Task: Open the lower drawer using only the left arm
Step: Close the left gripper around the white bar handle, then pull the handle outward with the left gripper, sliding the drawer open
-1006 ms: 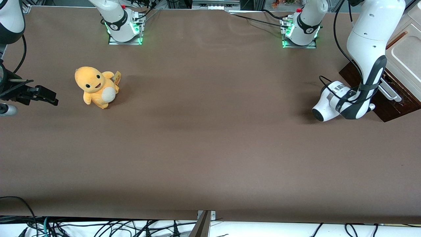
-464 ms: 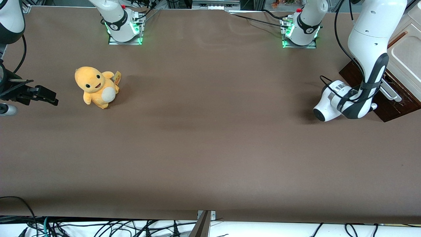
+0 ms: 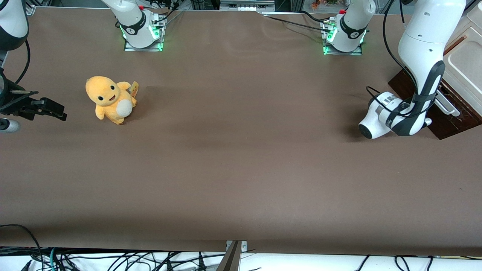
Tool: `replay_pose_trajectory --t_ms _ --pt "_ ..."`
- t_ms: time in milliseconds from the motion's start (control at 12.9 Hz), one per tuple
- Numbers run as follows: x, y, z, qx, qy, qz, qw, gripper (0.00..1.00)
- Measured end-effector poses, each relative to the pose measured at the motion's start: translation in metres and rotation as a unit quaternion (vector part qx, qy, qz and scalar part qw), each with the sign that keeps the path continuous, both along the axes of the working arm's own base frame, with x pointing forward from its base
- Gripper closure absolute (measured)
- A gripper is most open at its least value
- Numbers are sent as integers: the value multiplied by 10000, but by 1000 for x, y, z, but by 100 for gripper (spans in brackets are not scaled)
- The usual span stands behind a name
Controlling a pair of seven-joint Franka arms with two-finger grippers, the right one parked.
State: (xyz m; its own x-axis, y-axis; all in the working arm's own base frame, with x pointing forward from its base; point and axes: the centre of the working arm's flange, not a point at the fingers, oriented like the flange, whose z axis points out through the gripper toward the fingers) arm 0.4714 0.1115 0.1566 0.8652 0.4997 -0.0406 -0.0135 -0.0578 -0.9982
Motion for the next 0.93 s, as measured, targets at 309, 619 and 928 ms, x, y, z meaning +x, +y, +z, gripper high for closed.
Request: replay_pose_trajectory --t_ms 309,619,928 --pt "2 -3 1 -18 -23 -12 10000 81" --pt "7 -14 3 -57 -60 -80 9999 81" --pt "11 -19 5 -101 -71 -89 9999 81"
